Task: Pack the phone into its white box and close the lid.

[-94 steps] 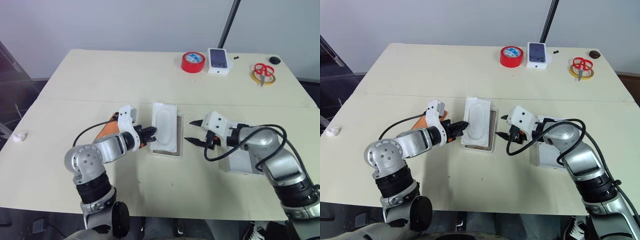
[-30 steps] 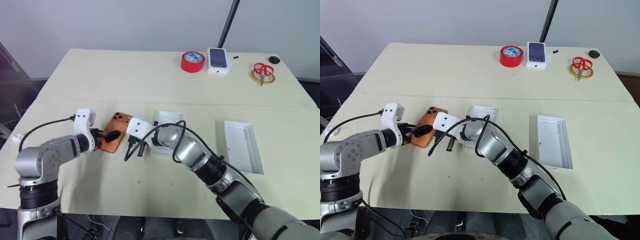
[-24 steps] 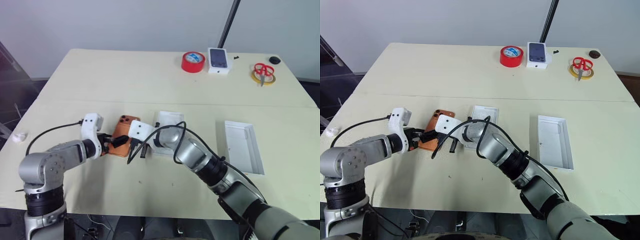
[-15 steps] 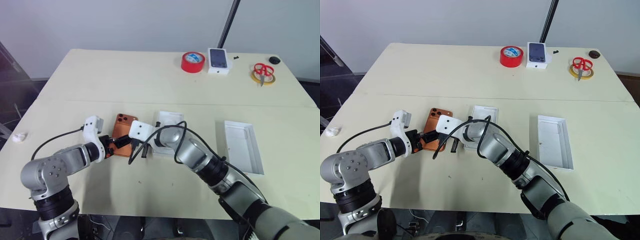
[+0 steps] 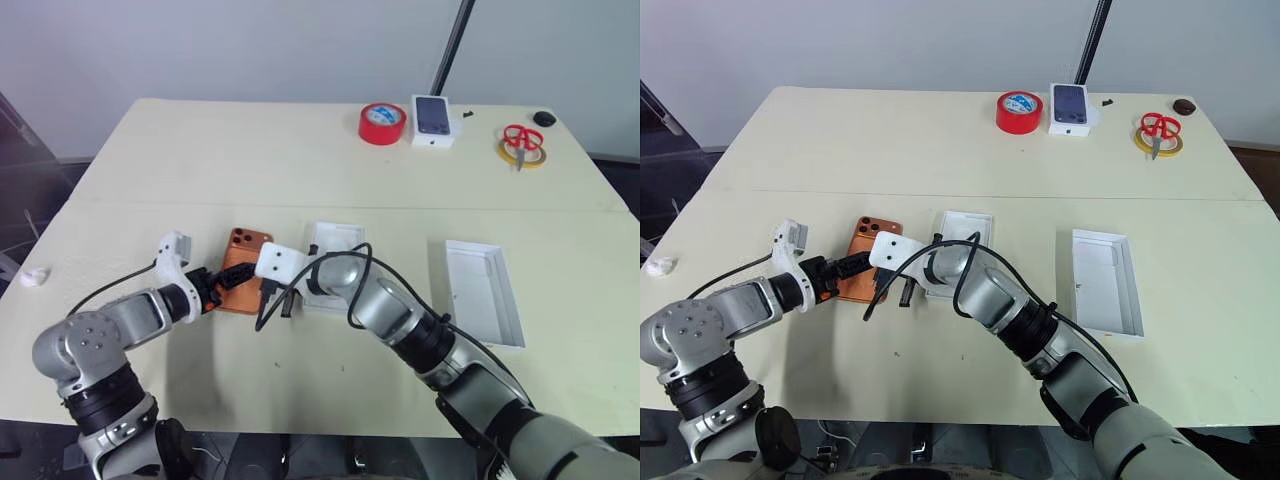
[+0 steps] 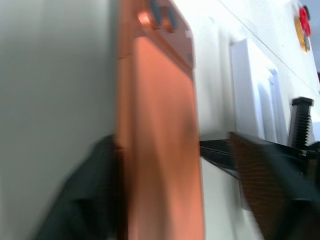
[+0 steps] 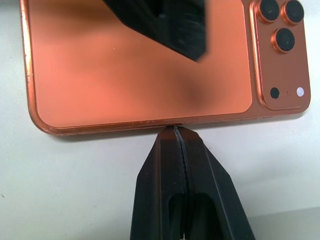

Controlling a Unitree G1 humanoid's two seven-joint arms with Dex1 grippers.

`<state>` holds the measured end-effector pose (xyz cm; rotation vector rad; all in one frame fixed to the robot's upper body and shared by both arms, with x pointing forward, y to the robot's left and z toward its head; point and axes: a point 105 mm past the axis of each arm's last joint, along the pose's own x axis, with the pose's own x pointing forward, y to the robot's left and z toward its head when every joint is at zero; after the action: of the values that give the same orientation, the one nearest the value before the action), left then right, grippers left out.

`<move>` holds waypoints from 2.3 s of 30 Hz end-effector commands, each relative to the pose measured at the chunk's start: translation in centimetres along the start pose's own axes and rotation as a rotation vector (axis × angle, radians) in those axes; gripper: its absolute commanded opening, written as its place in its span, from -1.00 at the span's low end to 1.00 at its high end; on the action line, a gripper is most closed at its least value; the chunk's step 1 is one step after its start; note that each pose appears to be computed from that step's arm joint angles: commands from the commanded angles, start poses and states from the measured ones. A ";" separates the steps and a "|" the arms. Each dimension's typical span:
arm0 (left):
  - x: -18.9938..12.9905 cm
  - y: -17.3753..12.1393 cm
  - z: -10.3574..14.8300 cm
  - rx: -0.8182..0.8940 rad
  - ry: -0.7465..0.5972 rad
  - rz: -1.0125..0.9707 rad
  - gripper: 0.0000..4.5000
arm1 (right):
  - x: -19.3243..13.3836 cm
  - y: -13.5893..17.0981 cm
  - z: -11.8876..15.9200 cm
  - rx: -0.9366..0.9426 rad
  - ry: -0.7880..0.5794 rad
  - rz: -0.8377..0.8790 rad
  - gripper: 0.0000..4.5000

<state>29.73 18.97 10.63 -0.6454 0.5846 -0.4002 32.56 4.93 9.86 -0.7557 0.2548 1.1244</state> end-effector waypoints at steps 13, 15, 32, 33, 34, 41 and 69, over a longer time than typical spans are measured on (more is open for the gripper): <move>-1.0 -1.8 2.0 -0.132 -0.166 -0.140 -1.00 | -4.4 -3.4 2.3 -0.004 -0.142 -0.121 -1.00; -0.8 -2.7 2.3 -0.140 -0.189 -0.168 -1.00 | -5.9 -4.2 2.3 0.004 -0.185 -0.141 -1.00; 6.5 -11.2 -2.5 -0.186 0.027 -0.322 -1.00 | -18.8 -8.3 -7.6 0.166 -0.134 -0.302 -1.00; 6.8 -11.3 -2.7 -0.191 0.037 -0.323 -1.00 | -19.0 -8.3 -7.8 0.169 -0.127 -0.311 -1.00; 7.0 -11.4 -3.0 -0.191 0.052 -0.323 -1.00 | -19.1 -8.4 -8.0 0.174 -0.121 -0.322 -1.00; 7.6 -11.9 -4.8 -0.159 0.127 -0.336 -0.57 | -18.8 -8.0 -8.6 0.181 -0.105 -0.331 -1.00; 6.9 -6.4 -1.4 0.665 0.014 -0.082 -0.97 | -12.8 -6.5 -10.1 0.087 0.118 -0.270 -1.00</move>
<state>32.68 10.84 10.56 -0.0627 0.4567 -0.6063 34.29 -13.09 10.71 -0.7323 0.3405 0.8176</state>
